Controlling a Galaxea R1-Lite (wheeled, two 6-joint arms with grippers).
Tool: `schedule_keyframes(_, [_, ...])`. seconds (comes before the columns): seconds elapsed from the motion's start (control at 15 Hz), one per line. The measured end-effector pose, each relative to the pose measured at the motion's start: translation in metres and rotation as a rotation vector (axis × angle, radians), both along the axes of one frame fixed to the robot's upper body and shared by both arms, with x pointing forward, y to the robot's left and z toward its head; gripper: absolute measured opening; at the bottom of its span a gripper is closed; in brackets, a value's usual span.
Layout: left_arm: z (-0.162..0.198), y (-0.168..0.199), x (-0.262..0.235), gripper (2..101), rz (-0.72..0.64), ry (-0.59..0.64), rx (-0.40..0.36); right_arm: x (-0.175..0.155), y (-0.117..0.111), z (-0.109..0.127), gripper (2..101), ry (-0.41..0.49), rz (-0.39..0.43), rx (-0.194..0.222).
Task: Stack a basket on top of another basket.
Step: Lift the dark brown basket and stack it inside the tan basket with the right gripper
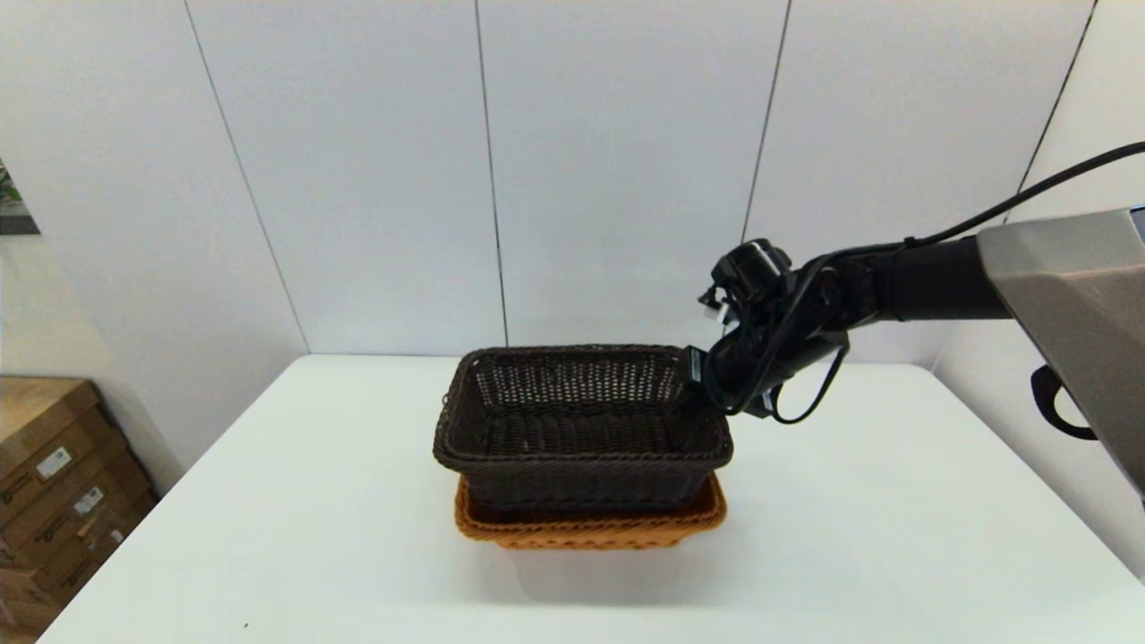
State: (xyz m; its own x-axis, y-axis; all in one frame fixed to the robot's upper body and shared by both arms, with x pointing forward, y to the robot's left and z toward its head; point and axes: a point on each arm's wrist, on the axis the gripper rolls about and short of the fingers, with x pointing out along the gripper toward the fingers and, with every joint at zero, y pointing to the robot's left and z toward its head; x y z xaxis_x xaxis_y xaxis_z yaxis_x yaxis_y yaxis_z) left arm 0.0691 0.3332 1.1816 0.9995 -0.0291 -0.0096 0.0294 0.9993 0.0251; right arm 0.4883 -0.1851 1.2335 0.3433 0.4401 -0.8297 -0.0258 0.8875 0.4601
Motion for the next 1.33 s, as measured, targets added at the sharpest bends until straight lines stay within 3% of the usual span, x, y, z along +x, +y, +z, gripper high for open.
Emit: schedule_keyframes(1.33, [0.000,0.000,0.000,97.8,0.000,0.000,0.000,-0.001,0.000,-0.012,15.6,-0.014,0.004,-0.004])
